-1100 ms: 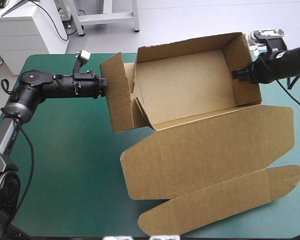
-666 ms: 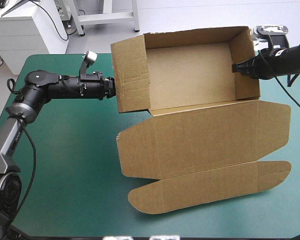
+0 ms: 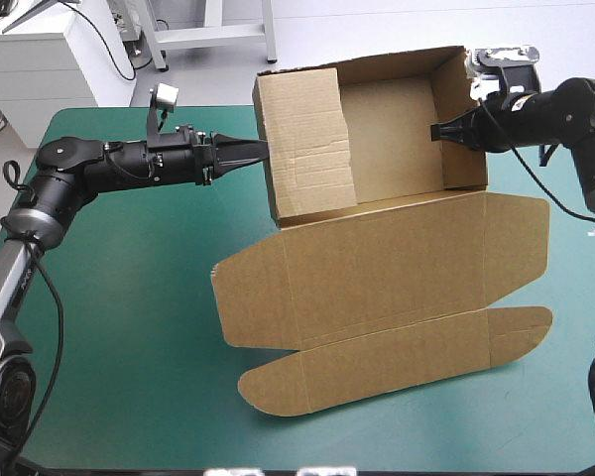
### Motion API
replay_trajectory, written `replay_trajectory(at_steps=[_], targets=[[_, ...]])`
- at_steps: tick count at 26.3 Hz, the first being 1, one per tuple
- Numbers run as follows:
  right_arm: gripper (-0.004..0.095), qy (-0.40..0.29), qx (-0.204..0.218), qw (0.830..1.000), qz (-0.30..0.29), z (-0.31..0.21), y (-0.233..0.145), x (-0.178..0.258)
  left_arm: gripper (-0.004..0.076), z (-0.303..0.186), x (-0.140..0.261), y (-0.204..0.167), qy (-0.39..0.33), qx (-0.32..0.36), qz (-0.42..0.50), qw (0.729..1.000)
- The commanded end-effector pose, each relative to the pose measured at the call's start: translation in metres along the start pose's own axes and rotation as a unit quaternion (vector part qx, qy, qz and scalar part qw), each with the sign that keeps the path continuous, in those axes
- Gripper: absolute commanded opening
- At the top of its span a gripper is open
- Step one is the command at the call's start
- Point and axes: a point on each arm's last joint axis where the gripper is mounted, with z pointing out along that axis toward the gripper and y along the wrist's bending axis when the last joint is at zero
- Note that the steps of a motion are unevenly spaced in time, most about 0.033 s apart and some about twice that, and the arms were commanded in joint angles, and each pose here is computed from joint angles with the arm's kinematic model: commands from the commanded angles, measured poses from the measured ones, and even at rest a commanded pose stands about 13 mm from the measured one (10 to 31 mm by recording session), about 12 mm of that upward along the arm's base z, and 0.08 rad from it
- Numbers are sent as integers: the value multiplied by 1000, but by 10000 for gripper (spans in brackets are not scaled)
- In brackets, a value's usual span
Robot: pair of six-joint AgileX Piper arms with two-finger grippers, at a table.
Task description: Fold the box
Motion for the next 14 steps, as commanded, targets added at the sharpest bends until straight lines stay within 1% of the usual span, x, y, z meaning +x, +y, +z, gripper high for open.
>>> replay_trajectory(at_steps=[1, 5, 11, 14], targets=[[-15, -71, -17, 997, 14, -24, 12, -14, 483, -3, -4, -39, -4, 76, 43, 996], [-15, -69, -21, 997, 18, -24, 13, -13, 484, -1, -3, -41, -3, 80, 50, 996], [-15, -63, -17, 998, 23, -24, 12, -12, 485, -4, -12, -59, -10, 86, 85, 993], [-15, -63, -19, 997, 26, -24, 12, -12, 485, -5, -12, -61, 1, 74, 94, 993]])
